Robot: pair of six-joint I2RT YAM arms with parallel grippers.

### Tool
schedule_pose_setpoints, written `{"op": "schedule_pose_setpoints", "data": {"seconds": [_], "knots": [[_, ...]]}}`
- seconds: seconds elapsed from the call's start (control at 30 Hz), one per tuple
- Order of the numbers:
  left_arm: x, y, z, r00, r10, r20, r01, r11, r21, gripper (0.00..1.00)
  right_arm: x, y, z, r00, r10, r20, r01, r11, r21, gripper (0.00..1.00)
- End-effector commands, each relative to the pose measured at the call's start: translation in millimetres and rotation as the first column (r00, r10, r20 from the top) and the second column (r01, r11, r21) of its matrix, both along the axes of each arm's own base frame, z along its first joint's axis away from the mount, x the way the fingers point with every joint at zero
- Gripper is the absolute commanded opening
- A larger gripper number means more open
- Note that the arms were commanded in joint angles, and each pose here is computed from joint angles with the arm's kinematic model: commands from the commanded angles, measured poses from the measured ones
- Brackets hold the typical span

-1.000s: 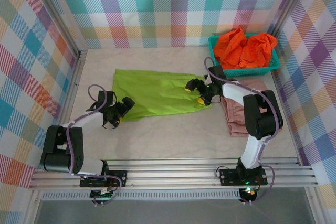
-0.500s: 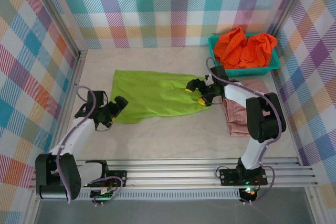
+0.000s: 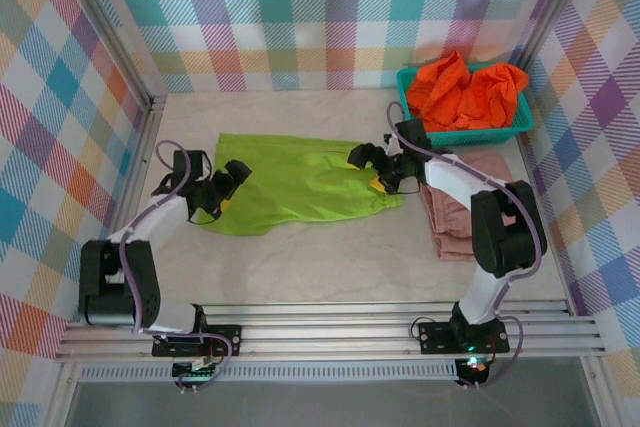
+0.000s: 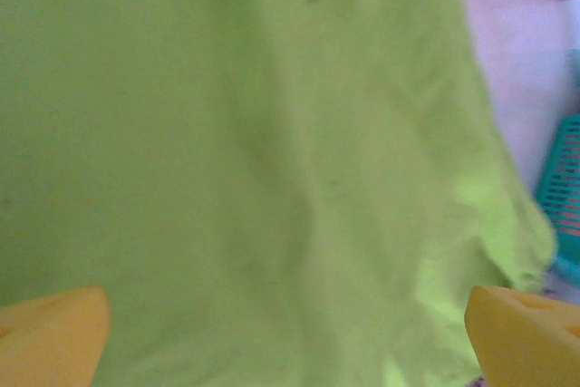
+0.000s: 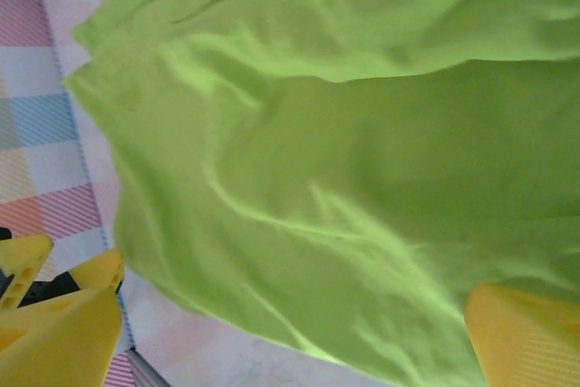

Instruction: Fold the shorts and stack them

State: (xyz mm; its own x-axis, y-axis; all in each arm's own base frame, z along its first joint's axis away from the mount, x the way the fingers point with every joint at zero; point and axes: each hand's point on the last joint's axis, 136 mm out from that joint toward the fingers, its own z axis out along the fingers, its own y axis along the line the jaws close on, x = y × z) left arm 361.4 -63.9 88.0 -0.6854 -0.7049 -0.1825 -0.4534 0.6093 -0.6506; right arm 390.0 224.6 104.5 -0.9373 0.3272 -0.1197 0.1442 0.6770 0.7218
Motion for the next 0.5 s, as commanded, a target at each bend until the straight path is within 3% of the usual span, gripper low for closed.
{"op": "schedule_pose_setpoints", "data": {"seconds": [0.0,0.27,0.47], "knots": [[3.4,11.2,-18.7,1.0,0.012,0.006,-0.013,0.998,0.067,1.0,1.5,-6.4,-19.2,1.0,0.008,-0.02,-0.009,0.999,-0.053,0.97],[-48.9,41.1,-68.1,0.982,0.09,-0.168,-0.054,0.976,0.211,1.0,-17.9,-22.9,-45.0,0.996,-0.013,-0.085,0.005,0.996,-0.091,0.97],[-99.5,60.3,-80.6,0.955,0.157,-0.251,-0.088,0.96,0.267,1.0,-49.6,-22.1,-48.9,0.989,-0.027,-0.148,0.022,0.999,-0.033,0.97]]}}
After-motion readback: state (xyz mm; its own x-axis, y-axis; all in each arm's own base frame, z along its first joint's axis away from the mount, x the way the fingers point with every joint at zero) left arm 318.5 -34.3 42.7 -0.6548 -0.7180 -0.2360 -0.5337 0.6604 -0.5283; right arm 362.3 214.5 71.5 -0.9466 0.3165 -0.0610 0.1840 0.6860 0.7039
